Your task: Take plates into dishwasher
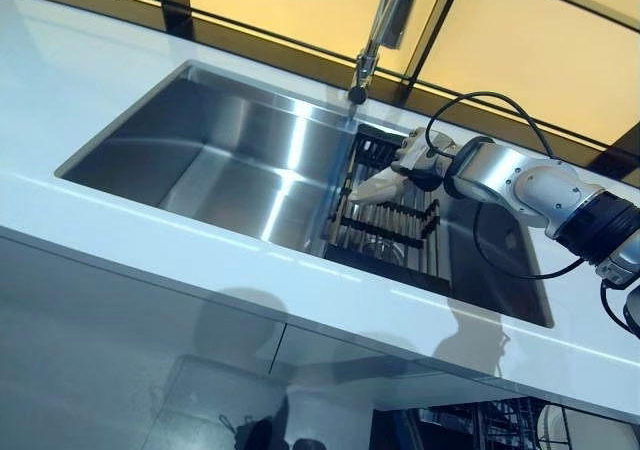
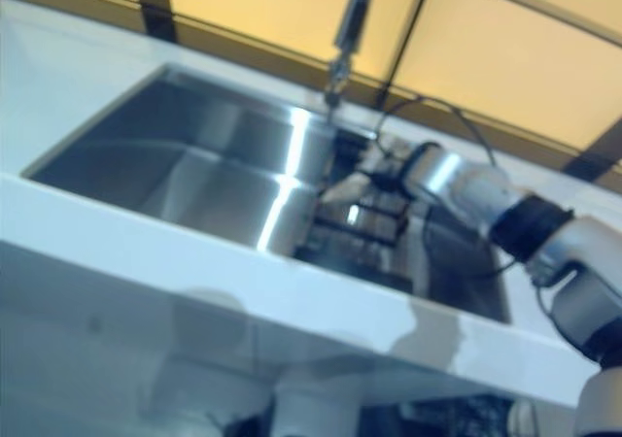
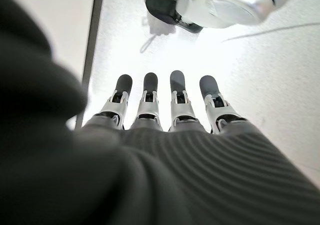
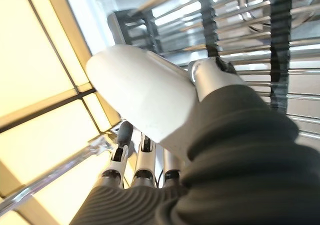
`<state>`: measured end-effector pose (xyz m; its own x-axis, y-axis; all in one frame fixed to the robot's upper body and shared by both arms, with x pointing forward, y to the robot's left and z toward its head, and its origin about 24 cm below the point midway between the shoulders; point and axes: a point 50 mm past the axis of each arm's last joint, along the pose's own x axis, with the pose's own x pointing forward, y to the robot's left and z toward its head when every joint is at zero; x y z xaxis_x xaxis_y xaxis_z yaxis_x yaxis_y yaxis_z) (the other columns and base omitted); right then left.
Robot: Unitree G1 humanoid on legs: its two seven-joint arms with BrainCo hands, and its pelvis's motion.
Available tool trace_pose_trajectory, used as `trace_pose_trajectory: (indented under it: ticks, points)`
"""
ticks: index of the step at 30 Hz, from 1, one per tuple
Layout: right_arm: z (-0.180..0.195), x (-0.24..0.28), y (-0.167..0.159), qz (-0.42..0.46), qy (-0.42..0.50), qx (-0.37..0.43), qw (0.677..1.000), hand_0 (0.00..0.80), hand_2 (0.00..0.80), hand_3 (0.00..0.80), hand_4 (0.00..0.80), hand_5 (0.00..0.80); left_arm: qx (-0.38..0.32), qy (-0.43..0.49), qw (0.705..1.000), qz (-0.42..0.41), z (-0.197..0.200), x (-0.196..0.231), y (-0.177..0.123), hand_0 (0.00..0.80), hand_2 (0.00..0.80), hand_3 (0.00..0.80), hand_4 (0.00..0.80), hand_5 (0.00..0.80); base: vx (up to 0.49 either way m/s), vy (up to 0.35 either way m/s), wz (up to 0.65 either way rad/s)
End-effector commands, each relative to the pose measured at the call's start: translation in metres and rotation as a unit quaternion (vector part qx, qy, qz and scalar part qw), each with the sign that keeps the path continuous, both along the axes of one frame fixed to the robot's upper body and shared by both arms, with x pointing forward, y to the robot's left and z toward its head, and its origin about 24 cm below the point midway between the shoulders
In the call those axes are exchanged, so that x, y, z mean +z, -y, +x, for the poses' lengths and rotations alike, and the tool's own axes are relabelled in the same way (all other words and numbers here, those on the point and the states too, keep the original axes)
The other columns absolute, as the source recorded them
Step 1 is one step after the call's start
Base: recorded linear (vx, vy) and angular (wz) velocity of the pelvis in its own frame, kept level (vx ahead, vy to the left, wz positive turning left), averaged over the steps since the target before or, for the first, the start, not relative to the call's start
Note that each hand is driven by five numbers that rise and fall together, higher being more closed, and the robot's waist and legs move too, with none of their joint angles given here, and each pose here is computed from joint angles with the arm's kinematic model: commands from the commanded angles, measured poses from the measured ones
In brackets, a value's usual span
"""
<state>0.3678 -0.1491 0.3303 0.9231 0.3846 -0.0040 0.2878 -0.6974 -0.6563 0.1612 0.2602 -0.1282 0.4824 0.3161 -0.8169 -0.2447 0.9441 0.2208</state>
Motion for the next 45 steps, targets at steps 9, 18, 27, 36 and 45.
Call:
trace_pose_trajectory:
  ticks: [9,18,27,36,45]
  points:
    - [-0.007,0.035,0.040,0.158,0.035,-0.041,0.986,0.800,0.800,0.800,0.800,0.800,-0.024,-0.037,0.999,0.013,-0.023,-0.011,0.003,0.000,0.000,0.000,0.000,0.000,0.026,0.014,-0.18]
    - [-0.006,0.042,0.076,0.320,0.023,-0.089,0.943,0.800,0.800,0.800,0.800,0.800,-0.041,-0.047,0.998,0.012,-0.028,-0.013,0.003,0.000,0.000,0.000,0.000,0.000,0.036,0.019,-0.14]
    - [-0.012,0.034,0.128,0.414,0.037,-0.153,0.897,0.800,0.800,0.800,0.800,0.800,-0.060,-0.057,0.996,0.013,-0.034,-0.015,0.003,0.000,0.000,0.000,0.000,0.000,0.032,0.017,-0.10]
    - [-0.040,0.029,0.199,0.533,0.076,-0.212,0.816,0.800,0.800,0.800,0.800,0.800,-0.069,-0.059,0.996,0.011,-0.037,-0.015,0.000,0.000,0.000,0.000,0.000,0.000,0.010,0.012,-0.17]
    - [-0.091,0.011,0.277,0.585,0.135,-0.304,0.740,0.800,0.800,0.800,0.800,0.800,-0.070,-0.064,0.995,0.009,-0.040,-0.016,-0.003,0.000,0.000,0.000,0.000,0.000,0.010,-0.004,-0.13]
